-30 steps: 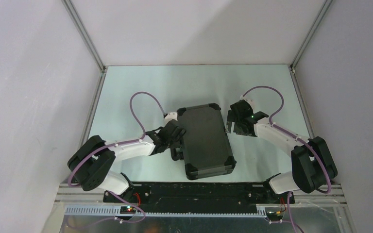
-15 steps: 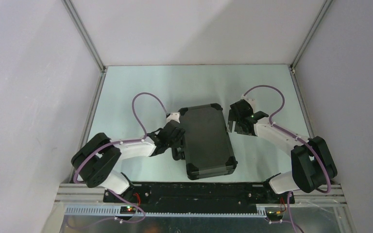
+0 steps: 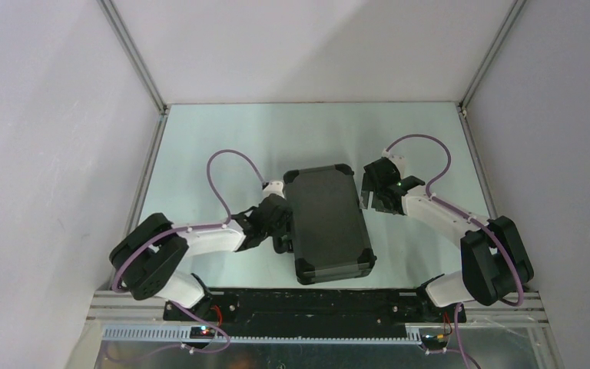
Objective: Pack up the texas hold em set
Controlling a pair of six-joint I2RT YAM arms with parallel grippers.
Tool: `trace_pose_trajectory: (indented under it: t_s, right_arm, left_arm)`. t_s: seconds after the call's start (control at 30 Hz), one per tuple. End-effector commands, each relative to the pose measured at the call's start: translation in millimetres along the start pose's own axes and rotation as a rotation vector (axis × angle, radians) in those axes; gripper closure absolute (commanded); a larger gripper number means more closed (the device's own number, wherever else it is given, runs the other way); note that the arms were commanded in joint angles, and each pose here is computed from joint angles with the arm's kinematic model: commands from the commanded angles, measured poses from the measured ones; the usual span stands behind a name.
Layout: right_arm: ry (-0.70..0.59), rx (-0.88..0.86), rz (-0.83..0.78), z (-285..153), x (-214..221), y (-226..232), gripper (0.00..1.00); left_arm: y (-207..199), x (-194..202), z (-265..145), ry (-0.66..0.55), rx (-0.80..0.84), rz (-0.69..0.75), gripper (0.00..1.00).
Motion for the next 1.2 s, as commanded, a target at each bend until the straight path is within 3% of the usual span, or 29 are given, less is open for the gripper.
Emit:
trace_pose_trajectory:
  t_s: [0.0, 0.37, 0.73, 0.83, 0.93, 1.03, 1.17]
  right_arm:
    - [0.149, -0.181, -0.046, -7.6, 28.7, 29.8, 0.01]
    - [0.141, -0.186, -0.056, -9.1, 27.4, 29.4, 0.01]
    - [0.067, -0.177, -0.050, -20.3, 17.3, 25.0, 0.01]
    - [0.003, -0.184, -0.056, -31.6, 10.6, 24.0, 0.00]
    - [-0.099, -0.221, -0.075, -53.0, 2.1, 25.4, 0.01]
    - [-0.186, -0.263, -0.083, -72.0, -2.3, 24.5, 0.01]
    - [-0.287, -0.308, 0.002, -94.6, -2.0, 4.0, 0.00]
  left_arm:
    - [-28.4, 20.9, -27.3, 0.175, 0.115, 0.000, 1.00]
    - [-2.9, -12.7, -57.6, 0.098, -0.052, 0.044, 1.00]
    - [22.3, -56.1, -110.0, -0.120, -0.163, -0.002, 0.98]
    - [34.9, -62.8, -132.5, -0.216, -0.199, -0.037, 0.87]
    - [45.8, -64.3, -149.8, -0.291, -0.218, -0.073, 0.62]
    - [56.7, -66.5, -170.7, -0.365, -0.232, -0.104, 0.30]
    - [65.1, -67.8, -190.2, -0.399, -0.247, -0.124, 0.03]
Point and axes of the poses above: each gripper's point midway between its finger pads, its own z axis out along the fingers, its own y axis along the line the jaws close on, x = y × z, the point moved 7 cm from there along -z, back along the fingers, and after that the axes turned 10 degrees about z, right-handed, at the moved point
